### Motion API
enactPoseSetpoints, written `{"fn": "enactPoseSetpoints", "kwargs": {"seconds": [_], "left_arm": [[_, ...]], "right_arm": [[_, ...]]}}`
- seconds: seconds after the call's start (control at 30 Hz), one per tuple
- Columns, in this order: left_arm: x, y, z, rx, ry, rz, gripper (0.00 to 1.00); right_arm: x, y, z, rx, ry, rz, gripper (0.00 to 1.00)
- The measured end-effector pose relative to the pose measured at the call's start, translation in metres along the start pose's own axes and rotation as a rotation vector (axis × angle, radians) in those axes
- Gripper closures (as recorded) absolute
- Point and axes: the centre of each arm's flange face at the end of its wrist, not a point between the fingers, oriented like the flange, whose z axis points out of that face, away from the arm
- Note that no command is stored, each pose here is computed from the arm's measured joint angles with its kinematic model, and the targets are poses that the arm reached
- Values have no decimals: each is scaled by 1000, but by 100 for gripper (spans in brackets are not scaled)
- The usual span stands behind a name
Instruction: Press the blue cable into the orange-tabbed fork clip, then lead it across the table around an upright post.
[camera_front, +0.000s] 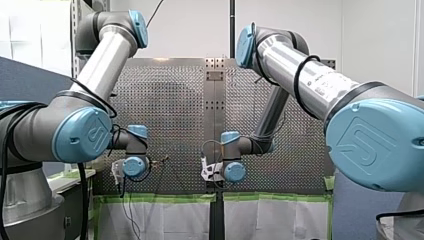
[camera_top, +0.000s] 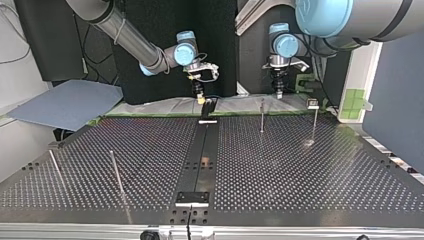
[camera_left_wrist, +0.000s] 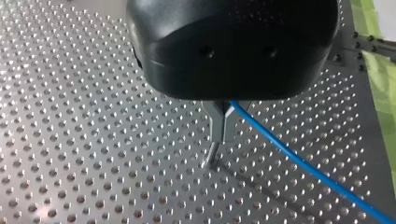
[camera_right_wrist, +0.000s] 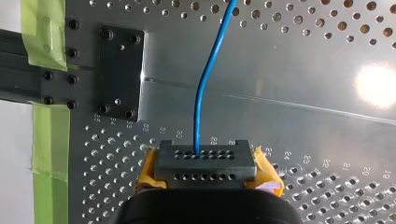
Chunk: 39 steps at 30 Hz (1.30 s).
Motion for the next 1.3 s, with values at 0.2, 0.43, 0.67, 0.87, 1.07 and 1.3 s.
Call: {"fn": "enactPoseSetpoints", "kwargs": {"seconds": [0.2, 0.43, 0.67, 0.87, 1.07, 1.3], "left_arm": [[-5, 2, 13, 10, 5, -11, 98], [-7, 3, 21, 5, 16, -15, 98], [-3, 8, 23, -7, 29, -15, 98], [10, 9, 33, -1, 54, -13, 98], [10, 6, 49, 12, 67, -20, 98], [2, 1, 66, 32, 58, -31, 98]], "right_arm": [[1, -1, 0, 1, 2, 0, 100], [2, -2, 1, -2, 4, 0, 100], [5, -4, 3, 0, 10, -1, 100], [11, -10, 6, 8, 20, -7, 100], [15, -18, 7, 17, 30, -17, 100], [18, -20, 8, 12, 36, -14, 100]]}}
